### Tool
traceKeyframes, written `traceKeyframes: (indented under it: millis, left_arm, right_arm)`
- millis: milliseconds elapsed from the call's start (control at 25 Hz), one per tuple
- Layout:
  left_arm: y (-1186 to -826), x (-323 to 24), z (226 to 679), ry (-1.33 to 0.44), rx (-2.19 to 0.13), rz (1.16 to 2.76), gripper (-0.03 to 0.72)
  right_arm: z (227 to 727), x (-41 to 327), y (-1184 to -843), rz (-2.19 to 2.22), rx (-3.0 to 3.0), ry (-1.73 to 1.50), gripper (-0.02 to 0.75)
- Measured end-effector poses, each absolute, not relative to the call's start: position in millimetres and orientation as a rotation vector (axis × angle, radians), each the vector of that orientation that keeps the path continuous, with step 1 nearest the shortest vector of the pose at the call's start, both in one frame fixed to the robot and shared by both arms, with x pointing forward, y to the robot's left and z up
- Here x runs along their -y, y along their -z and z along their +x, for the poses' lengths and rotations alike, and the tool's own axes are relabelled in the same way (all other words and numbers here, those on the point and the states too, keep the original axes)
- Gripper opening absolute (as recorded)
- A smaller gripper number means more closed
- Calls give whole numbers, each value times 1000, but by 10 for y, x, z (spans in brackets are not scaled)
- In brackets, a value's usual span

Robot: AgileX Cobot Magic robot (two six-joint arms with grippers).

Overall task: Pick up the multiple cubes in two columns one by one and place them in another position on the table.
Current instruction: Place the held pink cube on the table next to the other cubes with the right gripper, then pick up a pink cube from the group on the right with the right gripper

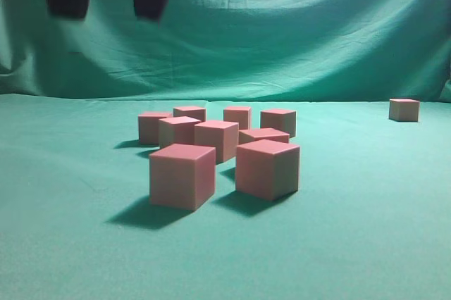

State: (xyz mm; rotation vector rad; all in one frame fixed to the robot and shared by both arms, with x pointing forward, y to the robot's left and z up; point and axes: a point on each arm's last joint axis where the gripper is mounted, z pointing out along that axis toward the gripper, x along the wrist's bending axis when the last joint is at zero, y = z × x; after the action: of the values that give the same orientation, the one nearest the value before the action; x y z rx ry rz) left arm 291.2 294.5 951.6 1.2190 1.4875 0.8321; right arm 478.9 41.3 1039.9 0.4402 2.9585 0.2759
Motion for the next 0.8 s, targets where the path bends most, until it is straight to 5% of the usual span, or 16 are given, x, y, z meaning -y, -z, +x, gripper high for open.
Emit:
traceKeyframes:
  millis: [240,560,800]
  left_arm:
    - [-9516,-2945,2912,-832,-1488,1219,0]
    - [-9516,-2945,2912,-832,-1488,1219,0]
    - [-9516,-2945,2912,-832,-1488,1219,0]
  right_arm:
    - [5068,-349,-10902,490,-2692,-318,603]
    - [6133,973,-11126,1217,-2291,-246,594]
    - [6643,2014,-10847,1738,-2087,-214,549]
